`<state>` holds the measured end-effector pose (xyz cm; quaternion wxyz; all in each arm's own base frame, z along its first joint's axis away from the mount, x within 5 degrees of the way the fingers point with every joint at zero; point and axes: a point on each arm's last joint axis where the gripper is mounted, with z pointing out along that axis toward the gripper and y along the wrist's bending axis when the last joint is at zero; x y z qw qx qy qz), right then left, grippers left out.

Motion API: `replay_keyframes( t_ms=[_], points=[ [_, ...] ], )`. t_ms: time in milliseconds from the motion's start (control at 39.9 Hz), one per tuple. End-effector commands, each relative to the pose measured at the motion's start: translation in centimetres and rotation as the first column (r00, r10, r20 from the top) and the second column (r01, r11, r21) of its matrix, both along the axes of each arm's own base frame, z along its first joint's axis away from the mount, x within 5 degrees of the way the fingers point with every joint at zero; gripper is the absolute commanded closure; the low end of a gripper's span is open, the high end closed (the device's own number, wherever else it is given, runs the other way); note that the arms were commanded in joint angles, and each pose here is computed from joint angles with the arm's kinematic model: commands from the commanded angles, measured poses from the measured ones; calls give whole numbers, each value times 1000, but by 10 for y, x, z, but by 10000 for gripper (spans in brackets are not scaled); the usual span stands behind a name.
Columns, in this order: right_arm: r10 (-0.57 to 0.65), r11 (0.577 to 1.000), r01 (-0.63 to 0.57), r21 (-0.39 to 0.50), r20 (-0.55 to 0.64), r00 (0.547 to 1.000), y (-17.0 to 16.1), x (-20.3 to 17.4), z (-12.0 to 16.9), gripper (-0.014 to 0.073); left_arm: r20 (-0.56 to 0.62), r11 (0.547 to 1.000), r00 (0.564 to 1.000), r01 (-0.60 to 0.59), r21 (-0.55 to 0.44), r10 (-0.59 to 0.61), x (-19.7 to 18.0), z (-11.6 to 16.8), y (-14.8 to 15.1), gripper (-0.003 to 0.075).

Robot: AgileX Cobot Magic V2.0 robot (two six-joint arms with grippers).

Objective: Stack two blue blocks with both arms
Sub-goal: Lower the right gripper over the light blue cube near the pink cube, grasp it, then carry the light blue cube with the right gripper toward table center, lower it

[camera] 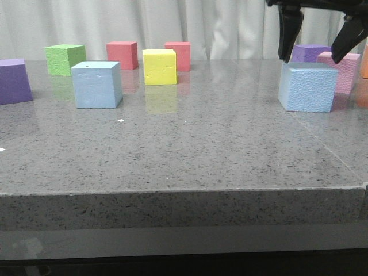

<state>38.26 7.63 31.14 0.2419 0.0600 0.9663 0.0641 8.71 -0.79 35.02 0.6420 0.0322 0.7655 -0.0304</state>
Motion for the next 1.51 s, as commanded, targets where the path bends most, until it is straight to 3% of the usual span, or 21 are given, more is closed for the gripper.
replay_keyframes(
  t_ms=[0,201,401,627,778,928,1104,1480],
  points=[
    [-2,1000,1,7,97,995,-1,3,20,-1,101,1000,995,-8,-12,10,2,16,1,354],
    [-1,1000,1,-2,50,999,1,13,-1,6,101,1000,995,-8,-12,10,2,16,1,354],
    [-3,1000,2,9,42,999,2,13,3,184,101,1000,995,-8,-12,10,2,16,1,354],
    [36,999,-38,30,58,998,17,2,34,190,101,1000,995,-8,-12,10,2,16,1,354],
    [102,995,-103,5,99,990,61,-11,46,190,101,1000,995,-8,-12,10,2,16,1,354],
    [62,997,-56,-60,120,991,108,-21,33,191,101,1000,995,-8,-12,10,2,16,1,354],
    [56,997,-49,-62,113,992,144,-27,14,192,101,1000,995,-8,-12,10,2,16,1,354],
    [46,998,-41,-41,109,993,152,-20,0,155,101,1000,995,-8,-12,10,2,16,1,354]
  ],
)
